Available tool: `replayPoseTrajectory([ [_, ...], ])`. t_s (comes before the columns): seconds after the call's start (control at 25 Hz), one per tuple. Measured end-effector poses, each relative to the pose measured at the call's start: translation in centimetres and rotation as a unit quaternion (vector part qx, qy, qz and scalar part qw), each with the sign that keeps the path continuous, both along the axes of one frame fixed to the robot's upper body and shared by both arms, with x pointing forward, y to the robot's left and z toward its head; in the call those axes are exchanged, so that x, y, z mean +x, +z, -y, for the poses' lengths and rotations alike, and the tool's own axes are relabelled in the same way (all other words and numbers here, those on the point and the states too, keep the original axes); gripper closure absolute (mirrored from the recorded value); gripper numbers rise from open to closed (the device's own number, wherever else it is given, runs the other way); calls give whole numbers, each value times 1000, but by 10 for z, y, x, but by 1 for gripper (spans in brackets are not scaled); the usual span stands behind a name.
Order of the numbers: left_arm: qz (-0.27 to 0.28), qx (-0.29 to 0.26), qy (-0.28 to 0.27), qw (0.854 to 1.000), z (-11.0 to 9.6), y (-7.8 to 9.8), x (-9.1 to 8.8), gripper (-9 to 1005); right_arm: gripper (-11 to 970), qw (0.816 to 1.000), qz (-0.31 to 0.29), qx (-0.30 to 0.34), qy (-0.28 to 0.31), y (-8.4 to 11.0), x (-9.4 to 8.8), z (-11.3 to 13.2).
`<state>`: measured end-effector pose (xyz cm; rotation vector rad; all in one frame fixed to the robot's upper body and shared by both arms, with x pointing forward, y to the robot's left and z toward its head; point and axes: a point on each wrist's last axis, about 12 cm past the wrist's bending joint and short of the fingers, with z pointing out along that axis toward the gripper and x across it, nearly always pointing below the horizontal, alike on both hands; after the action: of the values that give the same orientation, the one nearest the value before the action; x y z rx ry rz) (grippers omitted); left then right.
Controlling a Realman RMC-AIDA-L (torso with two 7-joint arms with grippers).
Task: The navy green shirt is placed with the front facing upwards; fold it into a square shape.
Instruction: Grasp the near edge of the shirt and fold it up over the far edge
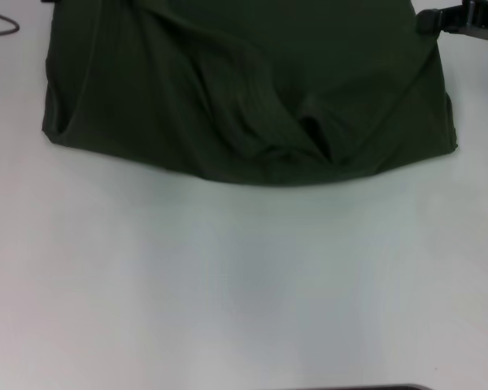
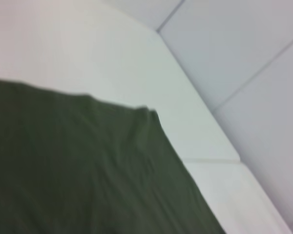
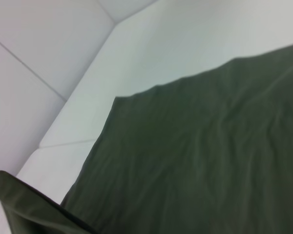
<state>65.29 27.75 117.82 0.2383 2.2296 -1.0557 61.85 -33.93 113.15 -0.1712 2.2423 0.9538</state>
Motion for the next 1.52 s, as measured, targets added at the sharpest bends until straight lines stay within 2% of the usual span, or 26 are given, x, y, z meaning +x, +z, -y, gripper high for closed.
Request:
replayPoseTrajectory([
  [0.2, 13, -5, 28, 1000, -1, -2, 5, 966, 861, 1000, 11, -18, -13, -2, 10, -9],
  [0.56, 20, 1, 73, 997, 0, -20, 9, 966, 852, 997, 48, -47, -44, -3, 26, -17],
  [0.84, 33, -4, 98, 995, 2, -23, 13, 966, 846, 994, 62, -70, -47, -3, 36, -31],
  [1.52, 37, 12, 133, 990, 10, -42, 13, 964, 829, 993, 68, -78, -51, -7, 39, -43],
])
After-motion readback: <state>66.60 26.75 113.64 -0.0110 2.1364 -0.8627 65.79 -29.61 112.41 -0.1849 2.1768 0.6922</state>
